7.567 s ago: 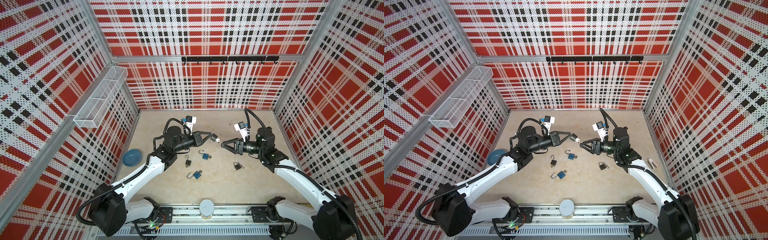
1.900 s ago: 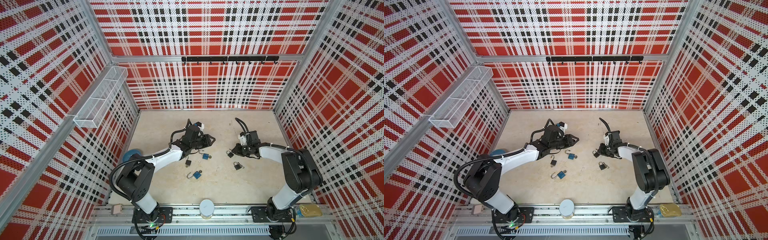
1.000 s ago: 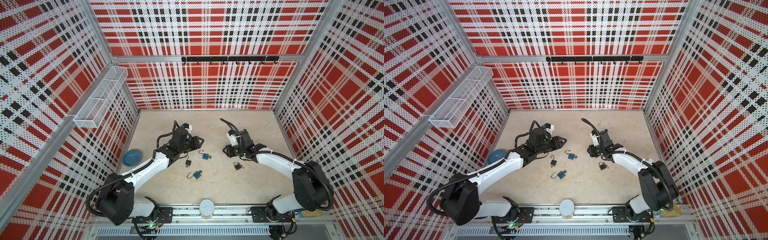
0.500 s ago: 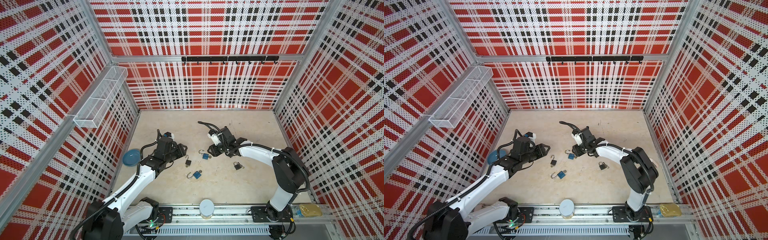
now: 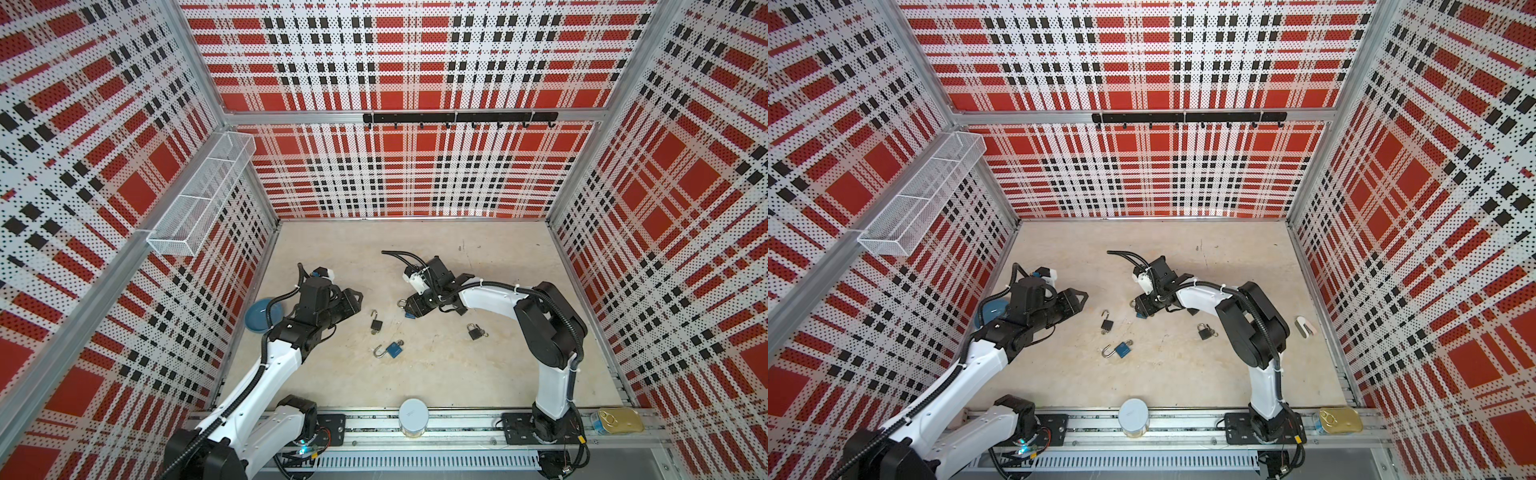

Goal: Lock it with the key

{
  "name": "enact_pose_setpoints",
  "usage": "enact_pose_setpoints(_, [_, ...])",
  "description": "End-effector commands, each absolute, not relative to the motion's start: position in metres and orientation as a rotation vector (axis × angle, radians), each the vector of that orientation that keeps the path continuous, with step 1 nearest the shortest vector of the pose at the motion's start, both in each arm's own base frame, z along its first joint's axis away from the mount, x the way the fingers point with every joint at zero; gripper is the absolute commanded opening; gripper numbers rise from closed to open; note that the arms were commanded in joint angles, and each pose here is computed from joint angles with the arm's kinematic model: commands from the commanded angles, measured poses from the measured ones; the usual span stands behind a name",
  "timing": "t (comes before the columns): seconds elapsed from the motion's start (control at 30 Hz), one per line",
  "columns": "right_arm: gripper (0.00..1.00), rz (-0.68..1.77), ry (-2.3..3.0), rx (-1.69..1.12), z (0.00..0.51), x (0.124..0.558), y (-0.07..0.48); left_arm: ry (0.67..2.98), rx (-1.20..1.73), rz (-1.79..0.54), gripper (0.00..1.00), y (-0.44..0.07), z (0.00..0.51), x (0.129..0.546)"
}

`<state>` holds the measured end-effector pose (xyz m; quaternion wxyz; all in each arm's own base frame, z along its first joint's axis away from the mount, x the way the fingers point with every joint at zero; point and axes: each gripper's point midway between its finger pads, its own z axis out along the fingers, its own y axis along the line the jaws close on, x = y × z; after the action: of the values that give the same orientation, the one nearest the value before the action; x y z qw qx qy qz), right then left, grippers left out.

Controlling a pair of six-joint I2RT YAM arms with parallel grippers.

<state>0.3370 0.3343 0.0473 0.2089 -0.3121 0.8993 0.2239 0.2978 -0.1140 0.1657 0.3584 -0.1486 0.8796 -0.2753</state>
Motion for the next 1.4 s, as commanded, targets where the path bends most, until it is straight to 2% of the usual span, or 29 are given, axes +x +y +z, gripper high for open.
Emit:
enact_pose_setpoints(0.0, [0.55, 0.650, 2.481, -0.910, 0.045, 0.338, 0.344, 2.283, -0.385, -0.701, 0.52, -0.110, 0.160, 0.294])
enact_pose_setpoints(0.93, [0.56, 0.599, 2.508, -0.963, 0.040, 0.306, 0.340, 2.283, -0.405, -0.741, 0.51, -0.115, 0.154, 0.297])
enact_pose_setpoints(1.37, [0.57, 0.301, 2.408, -0.970, 0.048, 0.318, 0.339, 2.277, -0.405, -0.743, 0.52, -0.114, 0.154, 0.296])
